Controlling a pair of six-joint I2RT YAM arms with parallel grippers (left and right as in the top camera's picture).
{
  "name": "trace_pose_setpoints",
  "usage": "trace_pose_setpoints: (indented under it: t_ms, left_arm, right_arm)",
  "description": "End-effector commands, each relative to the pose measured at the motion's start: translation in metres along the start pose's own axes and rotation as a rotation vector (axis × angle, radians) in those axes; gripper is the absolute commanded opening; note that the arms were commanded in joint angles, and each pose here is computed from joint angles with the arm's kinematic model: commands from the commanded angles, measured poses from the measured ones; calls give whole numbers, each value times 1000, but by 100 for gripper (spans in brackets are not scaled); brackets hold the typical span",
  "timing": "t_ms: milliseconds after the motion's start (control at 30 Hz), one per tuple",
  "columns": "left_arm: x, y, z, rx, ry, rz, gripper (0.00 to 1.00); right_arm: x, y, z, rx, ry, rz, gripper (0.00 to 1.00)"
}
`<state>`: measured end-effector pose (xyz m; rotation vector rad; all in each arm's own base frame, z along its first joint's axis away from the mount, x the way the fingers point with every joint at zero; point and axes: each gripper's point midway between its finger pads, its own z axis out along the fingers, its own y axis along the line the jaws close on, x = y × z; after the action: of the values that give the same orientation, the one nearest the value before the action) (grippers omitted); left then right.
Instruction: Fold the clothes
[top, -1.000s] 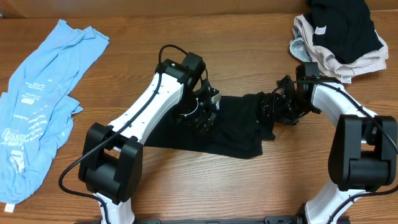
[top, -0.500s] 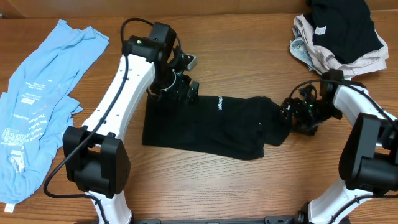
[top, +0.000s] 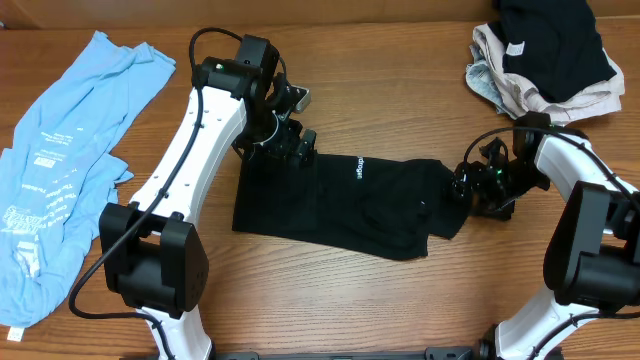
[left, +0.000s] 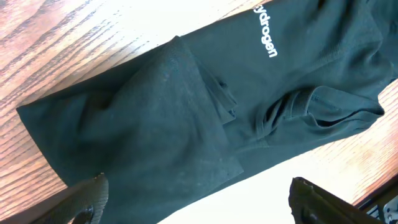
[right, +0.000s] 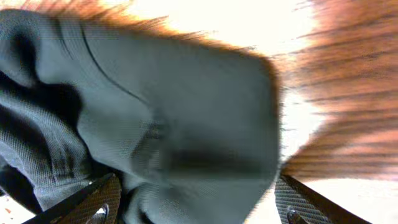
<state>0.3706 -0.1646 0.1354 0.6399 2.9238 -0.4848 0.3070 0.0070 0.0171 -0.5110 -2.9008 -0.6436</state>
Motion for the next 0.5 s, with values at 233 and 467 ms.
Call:
trace_pose_setpoints:
  t_ms: [233, 467]
  left_arm:
    - [-2, 1, -2, -8, 0, 2, 98]
    - [-2, 1, -2, -8, 0, 8, 98]
  right_arm:
    - [-2, -4, -32, 44, -71, 91, 85]
    - [15, 3, 5, 43, -32, 31, 86]
